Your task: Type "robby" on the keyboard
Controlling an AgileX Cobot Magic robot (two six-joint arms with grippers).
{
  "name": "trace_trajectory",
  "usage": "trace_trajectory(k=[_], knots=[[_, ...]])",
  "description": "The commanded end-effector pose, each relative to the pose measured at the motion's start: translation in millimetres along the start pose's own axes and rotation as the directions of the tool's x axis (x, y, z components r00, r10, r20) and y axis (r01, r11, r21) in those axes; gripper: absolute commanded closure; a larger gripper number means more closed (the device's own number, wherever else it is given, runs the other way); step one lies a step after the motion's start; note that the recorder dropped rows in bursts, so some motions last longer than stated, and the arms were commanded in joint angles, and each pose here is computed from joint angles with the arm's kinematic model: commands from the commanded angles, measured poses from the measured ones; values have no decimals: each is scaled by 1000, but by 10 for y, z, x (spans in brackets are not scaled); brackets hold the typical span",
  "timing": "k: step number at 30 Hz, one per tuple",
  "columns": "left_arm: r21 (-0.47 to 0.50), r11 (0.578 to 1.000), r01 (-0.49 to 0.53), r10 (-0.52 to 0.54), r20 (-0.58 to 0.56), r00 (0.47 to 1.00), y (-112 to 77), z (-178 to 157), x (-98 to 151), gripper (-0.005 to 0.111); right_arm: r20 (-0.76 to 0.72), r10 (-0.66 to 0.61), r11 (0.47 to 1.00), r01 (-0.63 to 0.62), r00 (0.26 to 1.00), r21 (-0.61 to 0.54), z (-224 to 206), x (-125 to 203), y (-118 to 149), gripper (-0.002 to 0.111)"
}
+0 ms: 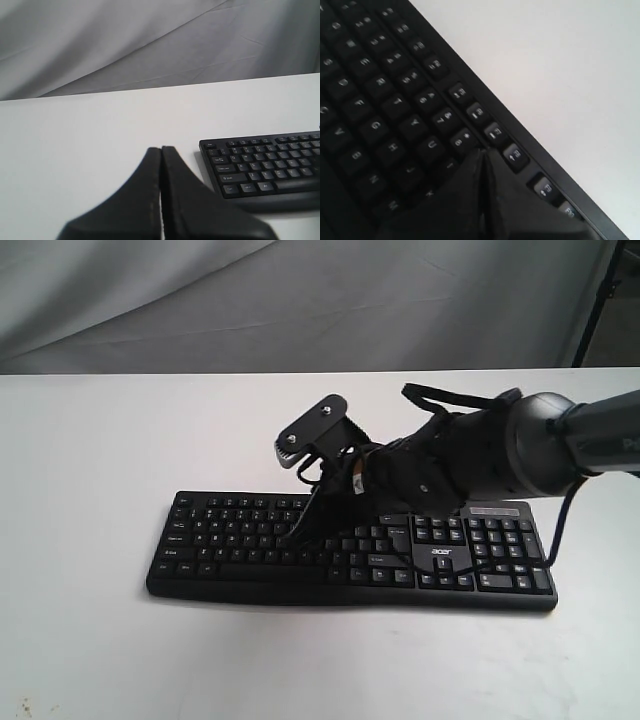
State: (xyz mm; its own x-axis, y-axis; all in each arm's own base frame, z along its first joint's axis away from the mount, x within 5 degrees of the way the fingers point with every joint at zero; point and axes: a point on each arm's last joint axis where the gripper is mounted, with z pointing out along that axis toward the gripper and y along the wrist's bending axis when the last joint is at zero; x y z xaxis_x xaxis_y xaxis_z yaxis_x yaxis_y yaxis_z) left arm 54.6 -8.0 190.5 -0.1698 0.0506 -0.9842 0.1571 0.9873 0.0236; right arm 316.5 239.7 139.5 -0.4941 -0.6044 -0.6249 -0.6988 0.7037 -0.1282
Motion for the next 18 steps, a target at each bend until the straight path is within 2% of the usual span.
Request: trace_trajectory(k=[1, 18], knots=[[5, 1000, -3, 3, 7, 1000, -3, 1, 6, 107, 24, 13, 1000, -13, 1000, 9, -35, 3, -54, 108], [5, 1000, -3, 3, 7, 1000, -3, 1, 6, 107, 13, 2, 1000, -2, 1000, -4, 33, 78, 10, 108]])
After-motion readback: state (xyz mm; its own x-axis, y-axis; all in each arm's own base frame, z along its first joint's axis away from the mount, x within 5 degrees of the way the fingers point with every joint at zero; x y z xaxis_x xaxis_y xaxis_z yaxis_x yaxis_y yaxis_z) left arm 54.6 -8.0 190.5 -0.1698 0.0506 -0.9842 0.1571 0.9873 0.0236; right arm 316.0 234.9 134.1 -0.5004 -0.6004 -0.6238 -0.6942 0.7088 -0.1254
